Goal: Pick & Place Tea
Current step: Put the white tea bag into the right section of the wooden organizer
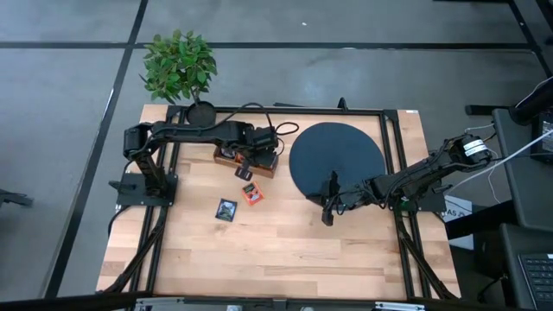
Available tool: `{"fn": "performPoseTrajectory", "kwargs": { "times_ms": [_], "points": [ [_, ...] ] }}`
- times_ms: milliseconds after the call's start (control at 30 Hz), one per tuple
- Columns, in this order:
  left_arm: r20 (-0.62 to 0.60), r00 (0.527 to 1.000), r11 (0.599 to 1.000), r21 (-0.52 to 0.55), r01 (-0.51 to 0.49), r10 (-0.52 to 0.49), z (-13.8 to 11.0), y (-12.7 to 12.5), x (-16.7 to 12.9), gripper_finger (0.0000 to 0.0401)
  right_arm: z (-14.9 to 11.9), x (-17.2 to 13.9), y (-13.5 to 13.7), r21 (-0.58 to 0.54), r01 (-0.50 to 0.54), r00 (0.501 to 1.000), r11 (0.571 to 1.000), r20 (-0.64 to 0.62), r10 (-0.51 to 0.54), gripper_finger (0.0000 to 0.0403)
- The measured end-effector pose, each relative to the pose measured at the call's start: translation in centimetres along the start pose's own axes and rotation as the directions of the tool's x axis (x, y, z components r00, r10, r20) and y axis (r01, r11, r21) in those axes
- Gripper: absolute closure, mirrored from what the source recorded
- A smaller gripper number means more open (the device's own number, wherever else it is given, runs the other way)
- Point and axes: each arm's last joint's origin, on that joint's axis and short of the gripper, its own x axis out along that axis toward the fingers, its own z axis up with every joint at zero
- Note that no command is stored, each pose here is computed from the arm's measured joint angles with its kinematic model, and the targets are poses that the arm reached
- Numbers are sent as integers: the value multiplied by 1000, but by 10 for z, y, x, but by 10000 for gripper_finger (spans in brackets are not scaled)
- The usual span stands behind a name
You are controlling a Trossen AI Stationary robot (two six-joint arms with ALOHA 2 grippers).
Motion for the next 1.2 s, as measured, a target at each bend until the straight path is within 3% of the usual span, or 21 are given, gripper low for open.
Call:
{"fn": "performPoseTrajectory", "kwargs": {
  "times_ms": [600,1200],
  "points": [
    [-50,999,1000,-20,4,-5,3,-1,18,396,0,0,0,1,0,1000,1000,-1,0,382],
    [-60,998,999,-41,-25,23,3,-1,17,343,0,0,0,0,1,1000,1000,-3,-1,382]
  ]
}}
